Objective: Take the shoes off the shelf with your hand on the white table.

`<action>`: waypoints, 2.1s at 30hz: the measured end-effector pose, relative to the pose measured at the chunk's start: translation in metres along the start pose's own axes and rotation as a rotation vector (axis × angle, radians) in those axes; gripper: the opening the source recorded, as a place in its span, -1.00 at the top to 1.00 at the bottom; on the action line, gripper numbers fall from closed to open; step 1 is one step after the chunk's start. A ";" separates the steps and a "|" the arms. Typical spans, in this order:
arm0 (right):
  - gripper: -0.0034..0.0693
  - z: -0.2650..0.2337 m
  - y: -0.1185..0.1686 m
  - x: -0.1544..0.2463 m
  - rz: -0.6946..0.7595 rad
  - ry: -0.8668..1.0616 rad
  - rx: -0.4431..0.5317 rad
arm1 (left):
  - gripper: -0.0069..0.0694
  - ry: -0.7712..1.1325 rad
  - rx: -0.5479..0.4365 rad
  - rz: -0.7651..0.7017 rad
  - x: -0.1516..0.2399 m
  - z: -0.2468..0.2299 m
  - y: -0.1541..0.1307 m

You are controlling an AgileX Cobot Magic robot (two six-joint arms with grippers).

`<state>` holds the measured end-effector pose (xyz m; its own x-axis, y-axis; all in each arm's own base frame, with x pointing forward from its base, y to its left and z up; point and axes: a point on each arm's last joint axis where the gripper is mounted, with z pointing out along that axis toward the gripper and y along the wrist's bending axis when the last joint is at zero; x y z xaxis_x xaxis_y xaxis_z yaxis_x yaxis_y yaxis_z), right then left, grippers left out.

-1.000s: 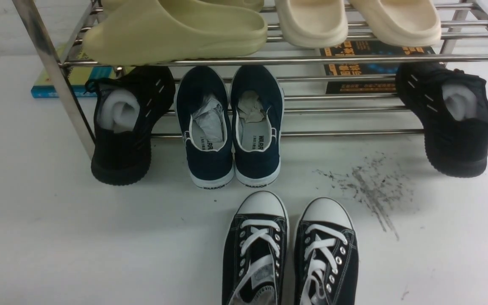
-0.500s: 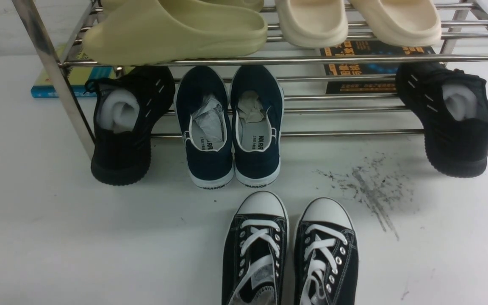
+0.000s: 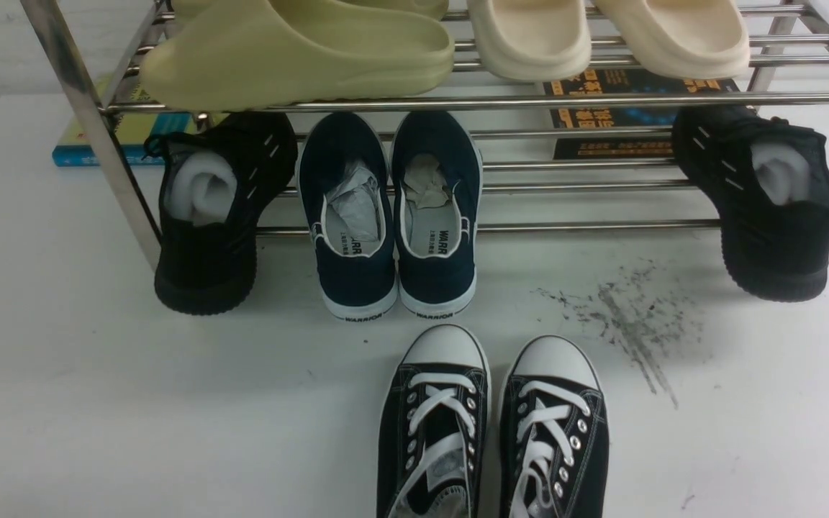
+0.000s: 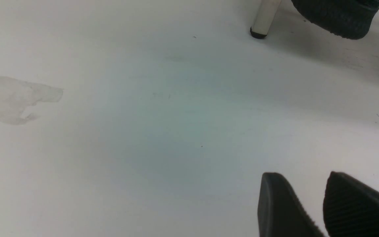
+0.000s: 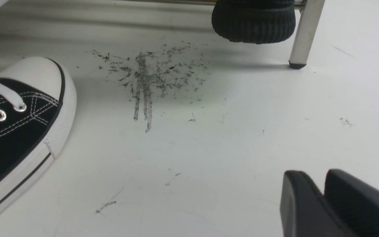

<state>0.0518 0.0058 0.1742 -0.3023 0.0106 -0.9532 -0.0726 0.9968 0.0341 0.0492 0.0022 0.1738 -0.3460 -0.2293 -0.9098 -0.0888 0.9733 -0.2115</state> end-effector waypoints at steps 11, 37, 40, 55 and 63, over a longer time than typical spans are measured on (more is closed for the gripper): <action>0.49 0.000 0.000 0.000 0.000 0.000 0.000 | 0.19 0.000 0.000 0.000 0.000 0.000 0.000; 0.37 0.000 0.000 0.000 0.001 0.000 0.000 | 0.19 0.000 0.000 0.000 0.000 0.000 0.000; 0.35 0.000 0.000 0.000 0.001 0.001 0.000 | 0.19 0.000 0.000 0.000 0.000 0.000 0.000; 0.30 0.000 0.000 0.000 0.001 0.001 0.000 | 0.19 0.000 0.000 0.000 0.000 0.000 0.000; 0.27 0.000 0.000 0.000 0.001 0.001 0.000 | 0.19 0.000 0.000 0.000 0.000 0.000 0.000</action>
<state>0.0518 0.0058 0.1741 -0.3033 0.0114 -0.9528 -0.0727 0.9967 0.0350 0.0492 0.0022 0.1738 -0.3460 -0.2293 -0.9098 -0.0888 0.9733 -0.2115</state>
